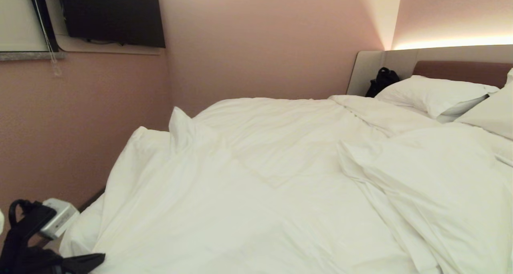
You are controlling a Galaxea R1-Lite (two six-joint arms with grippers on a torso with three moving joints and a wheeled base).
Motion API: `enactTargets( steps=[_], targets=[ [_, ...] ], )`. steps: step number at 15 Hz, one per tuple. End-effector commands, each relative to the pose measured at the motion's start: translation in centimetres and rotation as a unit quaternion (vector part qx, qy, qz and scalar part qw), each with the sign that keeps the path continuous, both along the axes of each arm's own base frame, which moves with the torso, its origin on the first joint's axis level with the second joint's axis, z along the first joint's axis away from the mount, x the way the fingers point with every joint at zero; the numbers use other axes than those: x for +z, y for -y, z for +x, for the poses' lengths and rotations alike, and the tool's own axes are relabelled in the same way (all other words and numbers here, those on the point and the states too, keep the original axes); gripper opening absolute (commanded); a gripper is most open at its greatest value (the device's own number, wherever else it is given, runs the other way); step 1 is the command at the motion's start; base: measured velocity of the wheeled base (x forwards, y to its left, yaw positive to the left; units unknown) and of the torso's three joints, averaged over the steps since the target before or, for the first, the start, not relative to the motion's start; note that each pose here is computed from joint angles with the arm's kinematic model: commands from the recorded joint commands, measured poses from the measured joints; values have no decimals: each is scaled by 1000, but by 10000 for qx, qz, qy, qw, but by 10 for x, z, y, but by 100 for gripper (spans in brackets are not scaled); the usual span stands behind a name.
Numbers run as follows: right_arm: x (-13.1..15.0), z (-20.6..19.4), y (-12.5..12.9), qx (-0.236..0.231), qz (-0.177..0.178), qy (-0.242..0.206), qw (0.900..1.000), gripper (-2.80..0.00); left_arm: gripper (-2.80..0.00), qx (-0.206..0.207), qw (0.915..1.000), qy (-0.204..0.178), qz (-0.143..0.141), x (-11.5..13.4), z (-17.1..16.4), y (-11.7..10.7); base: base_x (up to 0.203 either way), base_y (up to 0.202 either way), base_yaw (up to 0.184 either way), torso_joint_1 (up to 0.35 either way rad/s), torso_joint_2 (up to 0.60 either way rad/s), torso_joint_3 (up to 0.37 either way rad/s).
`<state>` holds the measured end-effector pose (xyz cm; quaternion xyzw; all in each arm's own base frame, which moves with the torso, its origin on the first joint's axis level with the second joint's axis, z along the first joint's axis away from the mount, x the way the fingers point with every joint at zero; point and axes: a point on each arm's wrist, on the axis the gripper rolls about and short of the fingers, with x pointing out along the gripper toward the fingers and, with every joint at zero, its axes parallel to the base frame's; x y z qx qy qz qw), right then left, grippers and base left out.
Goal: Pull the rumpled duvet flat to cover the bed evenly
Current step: Hold the folded corner of the quilt
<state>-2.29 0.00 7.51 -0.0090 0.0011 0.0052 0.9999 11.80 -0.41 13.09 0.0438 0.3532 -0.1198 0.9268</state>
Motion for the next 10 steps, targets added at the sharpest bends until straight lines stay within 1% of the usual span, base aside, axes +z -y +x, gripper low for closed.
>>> enactTargets(
  steps=[1,4,5,8,10],
  targets=[
    [0,0,0,2,-2,-4,10000,-280,-280,61,9999,66,-71,1,-12,0,0,0,0,0,0,0],
    [0,0,0,7,-2,-4,10000,-280,-280,74,10000,11,-43,-1,-12,0,0,0,0,0,0,0],
    [0,0,0,6,-2,-4,10000,-280,0,69,10000,11,-56,-1,-12,0,0,0,0,0,0,0],
    [0,0,0,9,-2,-4,10000,-280,0,22,9998,192,-70,5,-11,0,0,0,0,0,0,0],
    [0,0,0,9,-2,-4,10000,-280,0,-4,9993,353,-94,15,-3,0,0,0,0,0,0,0]
  ],
)
